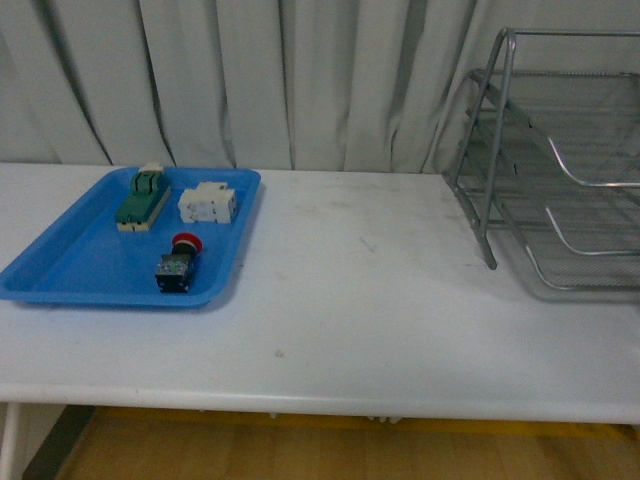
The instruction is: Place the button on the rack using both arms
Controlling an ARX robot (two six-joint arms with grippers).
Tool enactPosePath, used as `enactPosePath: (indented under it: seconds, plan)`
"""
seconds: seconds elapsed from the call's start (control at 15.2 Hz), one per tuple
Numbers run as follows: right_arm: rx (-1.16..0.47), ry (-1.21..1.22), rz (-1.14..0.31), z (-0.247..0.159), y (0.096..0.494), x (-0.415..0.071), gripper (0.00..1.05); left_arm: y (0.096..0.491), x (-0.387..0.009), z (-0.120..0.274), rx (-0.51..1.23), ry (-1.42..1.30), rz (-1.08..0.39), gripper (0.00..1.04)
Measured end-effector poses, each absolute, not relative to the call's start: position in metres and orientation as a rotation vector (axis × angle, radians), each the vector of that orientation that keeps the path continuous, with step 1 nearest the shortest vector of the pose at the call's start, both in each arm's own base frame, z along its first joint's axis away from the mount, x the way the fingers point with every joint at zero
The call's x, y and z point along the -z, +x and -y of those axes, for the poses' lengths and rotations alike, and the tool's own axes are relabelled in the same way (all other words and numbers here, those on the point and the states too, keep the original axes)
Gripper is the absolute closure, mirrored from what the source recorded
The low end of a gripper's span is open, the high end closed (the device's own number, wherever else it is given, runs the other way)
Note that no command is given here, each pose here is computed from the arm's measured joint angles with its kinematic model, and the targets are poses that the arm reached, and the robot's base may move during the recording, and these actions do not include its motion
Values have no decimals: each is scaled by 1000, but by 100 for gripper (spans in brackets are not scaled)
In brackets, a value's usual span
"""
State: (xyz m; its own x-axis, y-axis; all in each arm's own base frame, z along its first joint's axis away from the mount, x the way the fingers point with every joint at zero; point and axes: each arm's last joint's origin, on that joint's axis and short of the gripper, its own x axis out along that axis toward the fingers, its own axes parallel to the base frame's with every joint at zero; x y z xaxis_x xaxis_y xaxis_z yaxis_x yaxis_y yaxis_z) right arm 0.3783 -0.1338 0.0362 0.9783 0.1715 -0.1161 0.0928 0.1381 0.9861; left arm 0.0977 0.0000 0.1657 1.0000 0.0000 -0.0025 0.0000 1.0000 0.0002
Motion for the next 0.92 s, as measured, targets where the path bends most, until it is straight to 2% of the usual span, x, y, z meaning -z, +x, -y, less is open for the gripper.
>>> enactPosePath:
  seconds: [0.46,0.86,0.92]
  plan:
    - [-47,1426,-317,142,317,-41,102,98,-166,0,0,0,-2,7]
    - [-39,1434,-368,143,286,-35,102,98,-166,0,0,0,-2,7]
    - [-54,1403,-375,142,286,-35,93,98,-166,0,0,0,-2,7]
